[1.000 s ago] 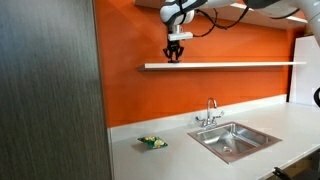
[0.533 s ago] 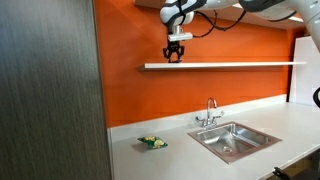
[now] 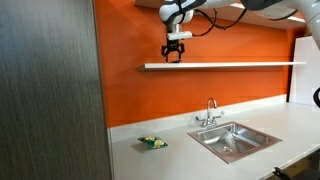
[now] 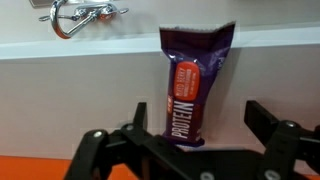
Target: Put the blue snack packet on the bottom shelf
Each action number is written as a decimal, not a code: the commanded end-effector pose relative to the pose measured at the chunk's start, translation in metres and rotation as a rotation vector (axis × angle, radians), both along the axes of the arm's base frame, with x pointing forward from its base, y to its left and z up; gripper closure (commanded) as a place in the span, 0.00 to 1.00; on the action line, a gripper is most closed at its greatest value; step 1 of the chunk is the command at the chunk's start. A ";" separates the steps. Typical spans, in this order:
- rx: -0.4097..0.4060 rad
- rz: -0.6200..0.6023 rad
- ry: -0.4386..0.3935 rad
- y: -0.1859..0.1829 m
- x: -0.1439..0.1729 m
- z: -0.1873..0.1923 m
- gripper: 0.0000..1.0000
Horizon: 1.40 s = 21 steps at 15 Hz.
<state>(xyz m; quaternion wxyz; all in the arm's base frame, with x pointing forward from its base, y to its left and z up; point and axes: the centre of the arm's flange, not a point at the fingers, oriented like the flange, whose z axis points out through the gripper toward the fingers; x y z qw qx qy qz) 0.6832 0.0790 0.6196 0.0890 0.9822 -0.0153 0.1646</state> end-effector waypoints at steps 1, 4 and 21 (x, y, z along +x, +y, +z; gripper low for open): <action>-0.015 -0.007 0.000 0.006 -0.035 0.014 0.00; -0.012 -0.007 -0.003 0.011 -0.056 0.020 0.00; 0.028 -0.064 0.032 0.059 -0.257 -0.055 0.00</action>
